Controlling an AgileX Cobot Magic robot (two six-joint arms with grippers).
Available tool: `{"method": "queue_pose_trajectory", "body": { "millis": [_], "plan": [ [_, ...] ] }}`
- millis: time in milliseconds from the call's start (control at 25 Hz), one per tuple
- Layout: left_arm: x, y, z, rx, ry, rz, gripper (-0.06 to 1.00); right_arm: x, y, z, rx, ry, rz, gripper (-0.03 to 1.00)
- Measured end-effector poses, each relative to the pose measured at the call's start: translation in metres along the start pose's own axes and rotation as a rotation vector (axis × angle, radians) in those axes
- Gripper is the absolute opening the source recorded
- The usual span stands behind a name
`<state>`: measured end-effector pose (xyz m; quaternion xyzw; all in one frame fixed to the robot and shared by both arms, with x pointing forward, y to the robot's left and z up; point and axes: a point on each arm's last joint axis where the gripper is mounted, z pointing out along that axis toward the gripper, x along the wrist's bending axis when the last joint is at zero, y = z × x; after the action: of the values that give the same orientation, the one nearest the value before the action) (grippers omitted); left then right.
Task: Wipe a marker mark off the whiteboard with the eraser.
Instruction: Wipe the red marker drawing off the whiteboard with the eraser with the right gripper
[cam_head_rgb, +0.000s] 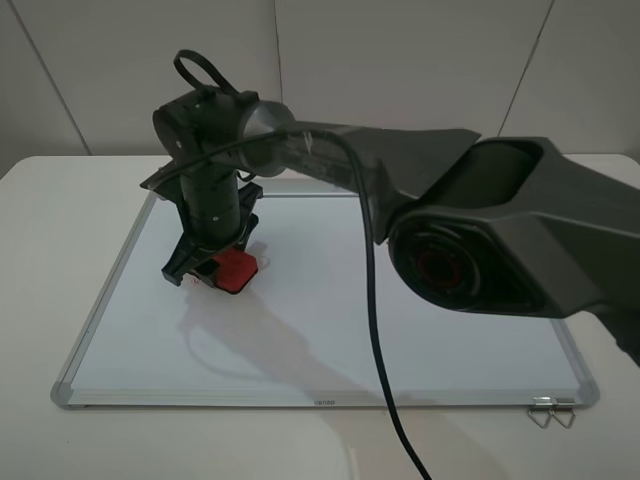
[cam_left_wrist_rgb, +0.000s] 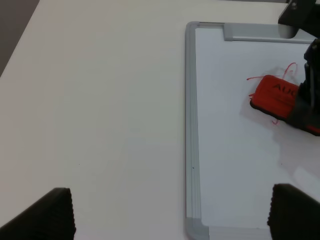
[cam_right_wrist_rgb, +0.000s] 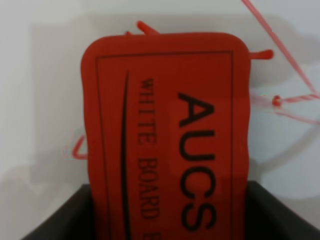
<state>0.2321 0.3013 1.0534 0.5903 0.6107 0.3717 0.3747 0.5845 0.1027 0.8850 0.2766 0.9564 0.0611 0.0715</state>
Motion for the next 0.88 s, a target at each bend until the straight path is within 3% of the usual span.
{"method": "queue_pose_trajectory", "body": {
  "millis": [320,720,880],
  "plan": [
    [0.000,0.000,0.000,0.000,0.000,0.000,0.77,0.006,0.008,0.000,-0.084,0.006,-0.009,0.50],
    [0.000,0.000,0.000,0.000,0.000,0.000,0.77,-0.021,0.019,0.001,-0.254,-0.002,0.054,0.50],
    [0.000,0.000,0.000,0.000,0.000,0.000,0.77,-0.032,0.019,0.001,-0.270,0.011,0.088,0.50]
  ]
}}
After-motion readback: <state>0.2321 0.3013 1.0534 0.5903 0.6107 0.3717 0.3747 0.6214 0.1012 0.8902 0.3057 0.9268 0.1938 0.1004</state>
